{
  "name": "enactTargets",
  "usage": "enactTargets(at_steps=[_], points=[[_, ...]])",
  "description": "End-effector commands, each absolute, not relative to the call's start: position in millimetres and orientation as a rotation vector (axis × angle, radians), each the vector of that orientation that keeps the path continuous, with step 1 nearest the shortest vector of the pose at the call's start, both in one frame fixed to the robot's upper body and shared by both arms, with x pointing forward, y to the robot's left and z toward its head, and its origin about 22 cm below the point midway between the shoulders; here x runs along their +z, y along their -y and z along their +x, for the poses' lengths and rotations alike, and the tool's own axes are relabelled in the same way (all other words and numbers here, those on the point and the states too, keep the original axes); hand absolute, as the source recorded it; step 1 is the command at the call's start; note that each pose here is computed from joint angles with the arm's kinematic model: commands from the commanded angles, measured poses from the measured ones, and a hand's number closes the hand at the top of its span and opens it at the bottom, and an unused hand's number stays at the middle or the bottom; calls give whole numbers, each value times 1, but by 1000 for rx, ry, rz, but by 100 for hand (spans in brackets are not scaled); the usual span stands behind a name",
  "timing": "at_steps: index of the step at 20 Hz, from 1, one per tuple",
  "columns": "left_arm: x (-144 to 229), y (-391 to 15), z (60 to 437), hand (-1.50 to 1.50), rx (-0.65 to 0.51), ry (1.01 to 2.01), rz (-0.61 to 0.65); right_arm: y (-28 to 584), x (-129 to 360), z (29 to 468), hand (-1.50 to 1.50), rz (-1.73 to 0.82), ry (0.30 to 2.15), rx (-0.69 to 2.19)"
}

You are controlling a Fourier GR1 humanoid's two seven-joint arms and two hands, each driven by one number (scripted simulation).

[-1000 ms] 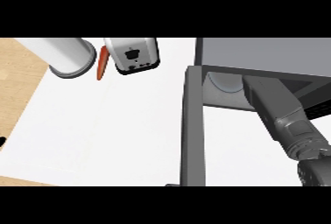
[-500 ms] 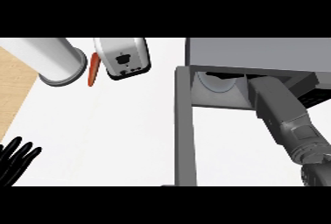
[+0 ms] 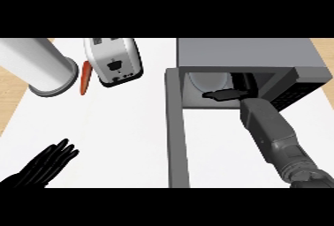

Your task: Pick up the milk, place it into the microwave and close the microwave

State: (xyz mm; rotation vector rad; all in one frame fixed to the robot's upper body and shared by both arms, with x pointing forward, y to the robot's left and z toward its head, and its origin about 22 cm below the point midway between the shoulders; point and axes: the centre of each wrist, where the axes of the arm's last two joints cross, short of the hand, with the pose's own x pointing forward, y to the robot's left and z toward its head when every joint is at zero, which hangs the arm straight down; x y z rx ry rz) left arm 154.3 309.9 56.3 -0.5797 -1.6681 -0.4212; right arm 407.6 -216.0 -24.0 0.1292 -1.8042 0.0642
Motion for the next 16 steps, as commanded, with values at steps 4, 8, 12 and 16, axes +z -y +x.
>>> enactTargets(at_steps=[4,8,12,16], points=[[42,-298,166,-150,-488,1641,-562,202,-96,349,-150,257,1760,31],[40,-280,184,150,-505,1641,-564,212,-114,327,-150,185,1719,67],[32,-268,196,150,-535,1636,-539,237,-136,293,-150,136,1687,75],[21,-250,204,150,-599,1583,-529,272,-144,265,-150,102,1719,55]])
